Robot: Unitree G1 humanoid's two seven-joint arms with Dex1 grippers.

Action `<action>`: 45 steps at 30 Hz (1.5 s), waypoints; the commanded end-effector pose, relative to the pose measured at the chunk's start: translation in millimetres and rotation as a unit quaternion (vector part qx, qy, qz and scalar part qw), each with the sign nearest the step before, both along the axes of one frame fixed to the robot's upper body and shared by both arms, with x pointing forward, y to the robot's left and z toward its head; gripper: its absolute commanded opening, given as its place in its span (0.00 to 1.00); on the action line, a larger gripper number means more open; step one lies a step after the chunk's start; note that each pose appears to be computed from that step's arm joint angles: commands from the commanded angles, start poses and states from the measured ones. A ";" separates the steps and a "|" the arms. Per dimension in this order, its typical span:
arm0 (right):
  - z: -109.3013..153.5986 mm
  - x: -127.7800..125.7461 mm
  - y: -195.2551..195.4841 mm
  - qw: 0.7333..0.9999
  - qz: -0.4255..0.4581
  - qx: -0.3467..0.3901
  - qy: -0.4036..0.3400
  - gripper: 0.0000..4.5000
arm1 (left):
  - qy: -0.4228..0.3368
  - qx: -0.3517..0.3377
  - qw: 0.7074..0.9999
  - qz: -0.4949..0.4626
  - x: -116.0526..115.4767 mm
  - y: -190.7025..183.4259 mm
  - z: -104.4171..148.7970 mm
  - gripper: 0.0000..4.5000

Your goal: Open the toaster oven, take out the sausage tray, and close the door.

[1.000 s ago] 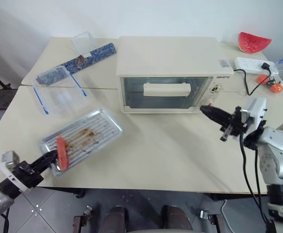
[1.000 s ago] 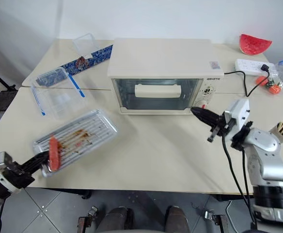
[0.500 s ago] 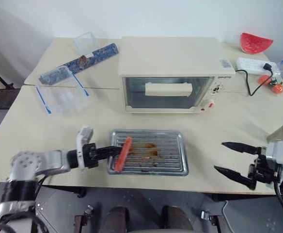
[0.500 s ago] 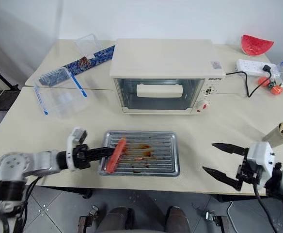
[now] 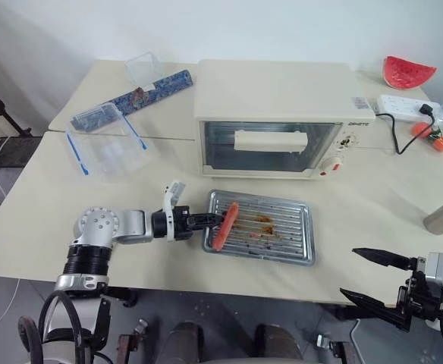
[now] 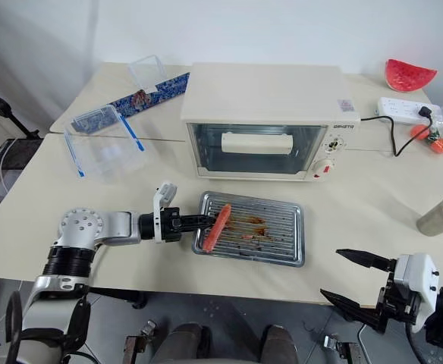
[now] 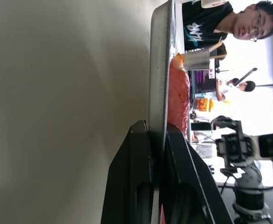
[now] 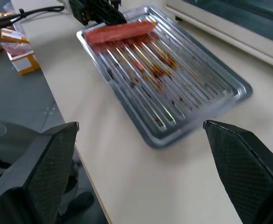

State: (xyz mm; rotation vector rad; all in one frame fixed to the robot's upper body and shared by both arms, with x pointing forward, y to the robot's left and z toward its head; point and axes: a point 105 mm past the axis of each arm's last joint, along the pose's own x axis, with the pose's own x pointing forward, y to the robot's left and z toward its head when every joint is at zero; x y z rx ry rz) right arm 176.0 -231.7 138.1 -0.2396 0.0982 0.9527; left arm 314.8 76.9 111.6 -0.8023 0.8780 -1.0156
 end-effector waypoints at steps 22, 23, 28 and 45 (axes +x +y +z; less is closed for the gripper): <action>6.4 9.2 10.2 0.999 0.013 0.008 -0.031 1.00 | 0.000 0.029 0.999 0.024 -8.1 9.8 1.8 0.69; 6.3 10.5 10.1 0.999 0.014 0.008 -0.031 1.00 | -0.026 0.033 0.999 0.028 -8.3 16.9 6.8 0.76; 12.6 25.0 9.0 0.999 0.001 0.020 -0.044 1.00 | -0.158 -0.009 0.987 0.039 -25.8 75.9 34.3 0.99; 32.0 50.7 33.7 0.993 0.059 0.045 -0.094 1.00 | -0.558 0.213 0.801 0.042 -51.6 165.2 46.8 0.99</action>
